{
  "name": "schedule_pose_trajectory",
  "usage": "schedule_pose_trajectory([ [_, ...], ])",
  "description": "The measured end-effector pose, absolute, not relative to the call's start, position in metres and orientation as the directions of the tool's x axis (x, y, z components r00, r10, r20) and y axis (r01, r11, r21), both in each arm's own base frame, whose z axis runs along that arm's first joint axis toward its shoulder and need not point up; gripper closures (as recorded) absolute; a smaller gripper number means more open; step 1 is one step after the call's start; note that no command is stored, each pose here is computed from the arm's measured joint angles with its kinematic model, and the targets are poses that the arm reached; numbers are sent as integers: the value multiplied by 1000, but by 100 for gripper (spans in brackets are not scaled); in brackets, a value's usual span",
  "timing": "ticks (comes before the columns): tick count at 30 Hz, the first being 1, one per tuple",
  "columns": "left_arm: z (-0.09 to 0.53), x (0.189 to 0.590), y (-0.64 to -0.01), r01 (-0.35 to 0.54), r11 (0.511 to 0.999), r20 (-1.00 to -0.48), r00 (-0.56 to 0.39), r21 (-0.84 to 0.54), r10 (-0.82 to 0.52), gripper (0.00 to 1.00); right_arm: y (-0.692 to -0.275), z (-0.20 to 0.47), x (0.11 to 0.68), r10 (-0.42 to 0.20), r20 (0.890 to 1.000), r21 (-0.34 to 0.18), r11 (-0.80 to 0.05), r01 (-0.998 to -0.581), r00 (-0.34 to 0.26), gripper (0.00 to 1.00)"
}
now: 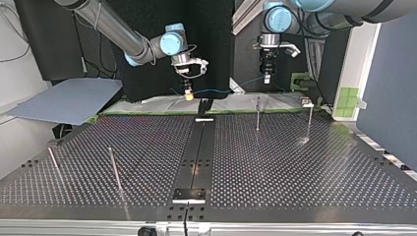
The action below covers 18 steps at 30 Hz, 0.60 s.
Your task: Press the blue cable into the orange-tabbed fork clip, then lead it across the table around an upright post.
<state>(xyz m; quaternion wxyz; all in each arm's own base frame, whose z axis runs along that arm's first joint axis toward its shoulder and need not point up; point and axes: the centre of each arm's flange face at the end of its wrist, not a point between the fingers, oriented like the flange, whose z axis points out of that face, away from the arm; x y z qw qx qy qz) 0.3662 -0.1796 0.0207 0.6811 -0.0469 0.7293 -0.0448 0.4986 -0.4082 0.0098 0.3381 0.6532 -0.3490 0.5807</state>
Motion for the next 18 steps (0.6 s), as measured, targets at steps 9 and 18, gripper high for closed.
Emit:
schedule_pose_trajectory([
  [9, 7, 382, -180, -7, 990, -984, -107, -144, -144, 100, -413, -8, 503, -81, 992, 40, -534, -844, 98, 100],
  [18, -15, 407, -180, -24, 985, -977, -127, -172, -174, 100, -424, -11, 503, -79, 992, 44, -526, -849, 100, 100],
])
